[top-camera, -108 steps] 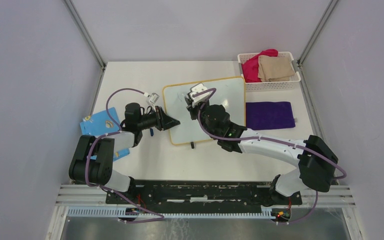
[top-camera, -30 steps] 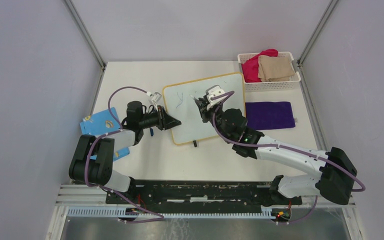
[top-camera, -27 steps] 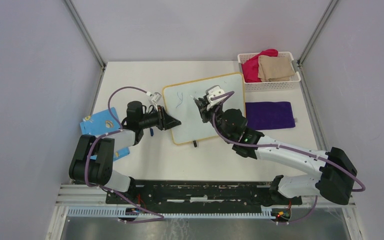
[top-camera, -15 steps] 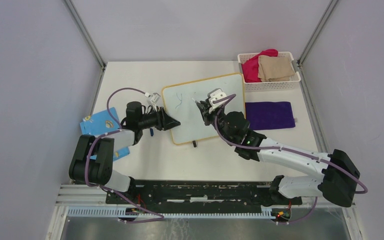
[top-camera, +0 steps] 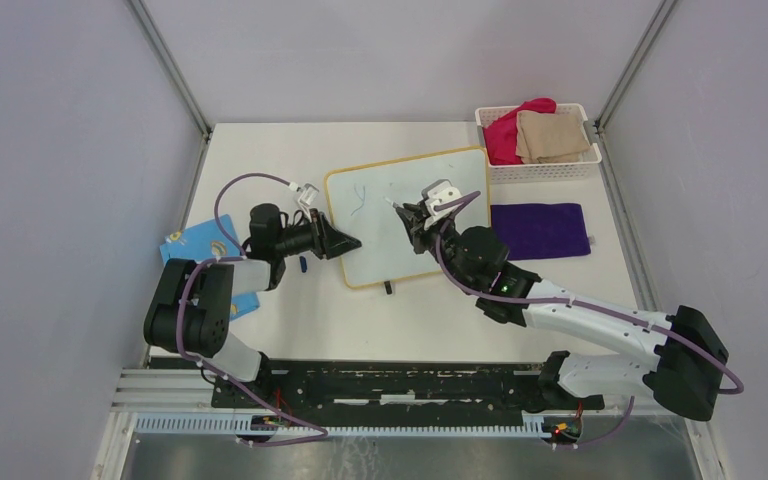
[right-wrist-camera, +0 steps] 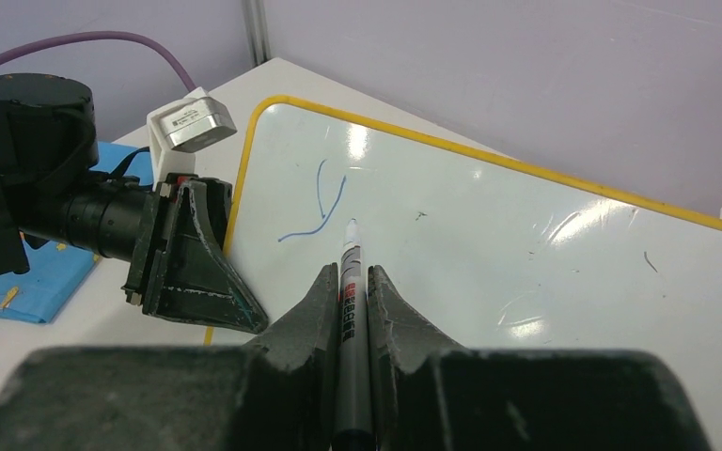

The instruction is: Write a sentence on the whiteboard

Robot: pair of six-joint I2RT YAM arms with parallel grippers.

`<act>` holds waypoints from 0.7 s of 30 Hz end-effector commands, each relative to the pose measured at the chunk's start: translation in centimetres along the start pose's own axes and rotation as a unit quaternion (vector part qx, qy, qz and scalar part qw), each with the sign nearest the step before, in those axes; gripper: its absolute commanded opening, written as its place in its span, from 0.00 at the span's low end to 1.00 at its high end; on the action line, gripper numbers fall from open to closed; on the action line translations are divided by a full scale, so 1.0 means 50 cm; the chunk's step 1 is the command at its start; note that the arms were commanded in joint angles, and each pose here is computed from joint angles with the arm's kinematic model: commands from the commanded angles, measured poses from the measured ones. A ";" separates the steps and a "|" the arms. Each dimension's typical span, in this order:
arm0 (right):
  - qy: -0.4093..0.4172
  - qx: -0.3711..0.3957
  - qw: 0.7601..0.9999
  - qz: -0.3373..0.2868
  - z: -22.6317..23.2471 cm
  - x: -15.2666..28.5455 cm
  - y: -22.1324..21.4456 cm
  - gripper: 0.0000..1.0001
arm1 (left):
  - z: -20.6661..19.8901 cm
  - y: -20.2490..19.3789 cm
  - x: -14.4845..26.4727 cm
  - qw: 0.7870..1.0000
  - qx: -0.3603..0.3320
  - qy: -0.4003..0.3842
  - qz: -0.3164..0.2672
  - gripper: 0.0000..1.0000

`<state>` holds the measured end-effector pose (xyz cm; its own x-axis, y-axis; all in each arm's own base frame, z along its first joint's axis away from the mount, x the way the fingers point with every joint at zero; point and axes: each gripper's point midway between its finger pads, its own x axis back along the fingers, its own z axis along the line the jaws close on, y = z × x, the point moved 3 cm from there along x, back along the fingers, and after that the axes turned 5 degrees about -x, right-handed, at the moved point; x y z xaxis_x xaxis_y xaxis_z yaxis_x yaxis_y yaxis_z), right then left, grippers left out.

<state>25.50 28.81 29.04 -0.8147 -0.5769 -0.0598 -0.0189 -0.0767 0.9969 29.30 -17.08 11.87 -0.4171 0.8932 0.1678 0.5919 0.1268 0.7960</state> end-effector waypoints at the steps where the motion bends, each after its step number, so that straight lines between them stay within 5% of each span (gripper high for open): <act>1: 0.008 -0.013 0.999 -0.034 0.005 0.001 0.038 0.00 | -0.007 0.014 -0.001 0.999 -0.034 -0.020 -0.017 0.45; 21: 0.007 -0.008 1.000 -0.025 0.006 -0.005 0.018 0.00 | 0.024 -0.021 -0.004 1.000 -0.018 0.003 0.002 0.34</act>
<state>25.35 28.86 28.28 -0.8084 -0.5869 -0.0447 -0.0097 -0.0628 0.9980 29.06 -17.19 11.00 -0.3970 0.9030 0.1643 0.5980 0.1187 0.7927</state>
